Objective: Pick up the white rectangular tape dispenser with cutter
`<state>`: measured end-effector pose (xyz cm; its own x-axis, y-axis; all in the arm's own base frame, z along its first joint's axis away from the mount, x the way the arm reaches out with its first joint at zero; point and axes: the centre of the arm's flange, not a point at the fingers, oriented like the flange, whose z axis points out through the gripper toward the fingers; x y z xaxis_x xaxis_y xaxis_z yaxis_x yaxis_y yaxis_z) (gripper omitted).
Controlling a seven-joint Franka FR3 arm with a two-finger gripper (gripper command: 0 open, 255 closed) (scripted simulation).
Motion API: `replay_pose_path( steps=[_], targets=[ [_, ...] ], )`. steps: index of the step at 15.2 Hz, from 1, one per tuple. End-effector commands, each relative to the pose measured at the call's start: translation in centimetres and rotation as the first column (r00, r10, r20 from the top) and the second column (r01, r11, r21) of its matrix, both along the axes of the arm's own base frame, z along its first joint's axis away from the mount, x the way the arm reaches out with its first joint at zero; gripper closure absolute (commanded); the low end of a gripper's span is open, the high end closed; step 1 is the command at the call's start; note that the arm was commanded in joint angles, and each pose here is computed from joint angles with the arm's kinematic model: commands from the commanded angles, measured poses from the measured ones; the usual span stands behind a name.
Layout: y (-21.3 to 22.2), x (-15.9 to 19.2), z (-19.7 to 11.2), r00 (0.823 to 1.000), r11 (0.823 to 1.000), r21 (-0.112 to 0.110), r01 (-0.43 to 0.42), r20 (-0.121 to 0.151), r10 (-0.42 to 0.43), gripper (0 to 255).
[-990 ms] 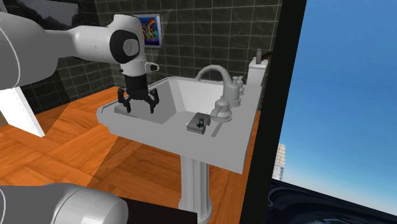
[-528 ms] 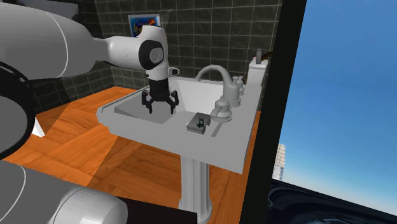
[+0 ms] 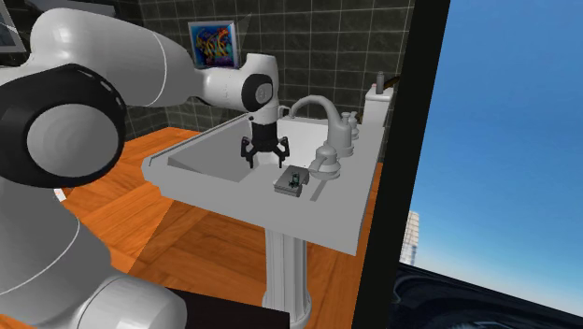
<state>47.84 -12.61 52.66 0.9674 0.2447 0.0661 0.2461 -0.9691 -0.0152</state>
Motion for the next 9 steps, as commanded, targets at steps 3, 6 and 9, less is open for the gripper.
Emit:
replay_pose_path(
  steps=[3, 6, 9],
  targets=[
    [-3.4, 3.6, -1.6, 1.0, 1.0, -0.009, -0.008, 0.008, 0.008, 0],
    [-5.9, 6.2, -2.7, 1.0, 1.0, -0.014, -0.014, 0.014, 0.014, 0],
    [-7.8, 8.2, -3.5, 1.0, 1.0, -0.018, -0.018, 0.018, 0.018, 0]
  ],
)
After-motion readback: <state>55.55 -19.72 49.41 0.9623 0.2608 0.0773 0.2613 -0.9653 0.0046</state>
